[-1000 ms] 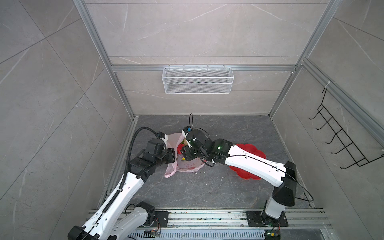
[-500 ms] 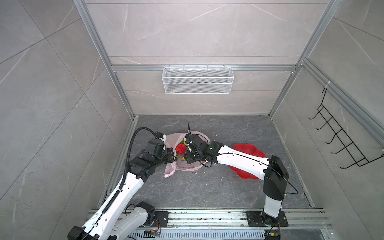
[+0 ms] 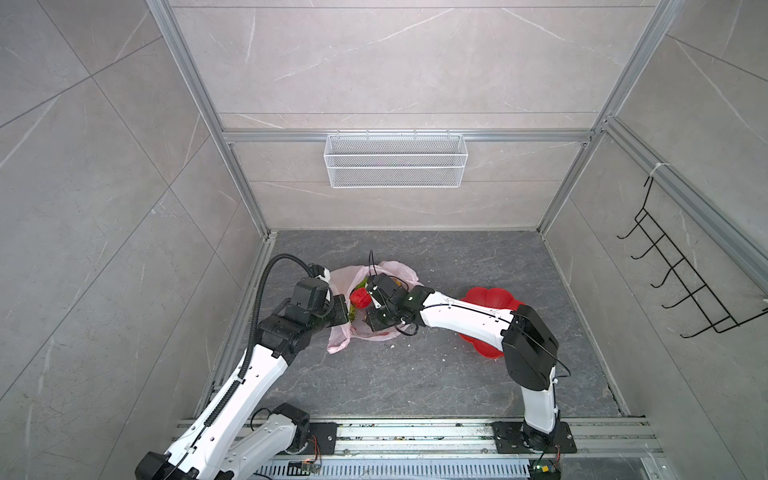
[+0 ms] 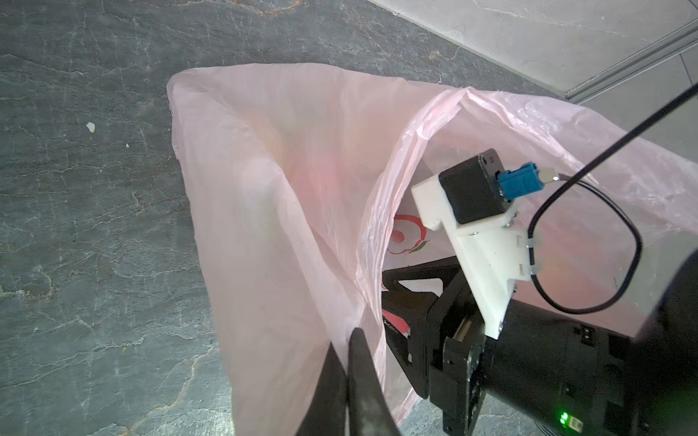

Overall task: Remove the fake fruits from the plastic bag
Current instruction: 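Move the right gripper back into the bag toward the red apple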

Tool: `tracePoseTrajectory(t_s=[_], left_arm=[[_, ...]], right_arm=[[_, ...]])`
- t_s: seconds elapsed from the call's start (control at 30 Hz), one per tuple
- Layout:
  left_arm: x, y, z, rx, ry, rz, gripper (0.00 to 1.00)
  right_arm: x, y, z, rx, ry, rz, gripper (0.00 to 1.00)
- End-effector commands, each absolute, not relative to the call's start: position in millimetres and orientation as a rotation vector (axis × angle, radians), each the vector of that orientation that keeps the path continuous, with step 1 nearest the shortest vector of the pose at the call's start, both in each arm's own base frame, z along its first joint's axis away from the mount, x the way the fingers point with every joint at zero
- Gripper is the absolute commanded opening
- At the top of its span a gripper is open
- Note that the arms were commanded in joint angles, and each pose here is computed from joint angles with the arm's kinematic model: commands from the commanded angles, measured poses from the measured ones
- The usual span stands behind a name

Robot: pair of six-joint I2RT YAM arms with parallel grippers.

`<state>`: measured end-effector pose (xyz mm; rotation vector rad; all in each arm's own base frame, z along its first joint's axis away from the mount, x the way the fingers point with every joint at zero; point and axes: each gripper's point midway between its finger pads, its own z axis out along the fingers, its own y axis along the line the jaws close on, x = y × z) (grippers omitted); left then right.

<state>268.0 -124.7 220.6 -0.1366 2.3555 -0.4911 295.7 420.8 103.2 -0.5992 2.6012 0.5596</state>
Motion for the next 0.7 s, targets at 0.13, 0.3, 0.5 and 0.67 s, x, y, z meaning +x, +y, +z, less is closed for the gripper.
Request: tracePoseTrajectory(t_s=[0.13,0.3,0.5,0.67], left_arm=[[263,-124,231,-0.127,2.323,-0.51,0.0],[254,-121,228,-0.104,2.33,-0.506,0.0],[245,-120,224,-0.085,2.33,-0.521,0.0],[240,-122,219,-0.063,2.34,-0.54,0.0]], right_arm=[[314,432,89,-0.538,2.614,0.536,0.47],[331,436,81,-0.363,2.605,0.525,0.5],[343,438,72,-0.179,2.594,0.545,0.52],[349,441,71,-0.126,2.579,0.553,0.55]])
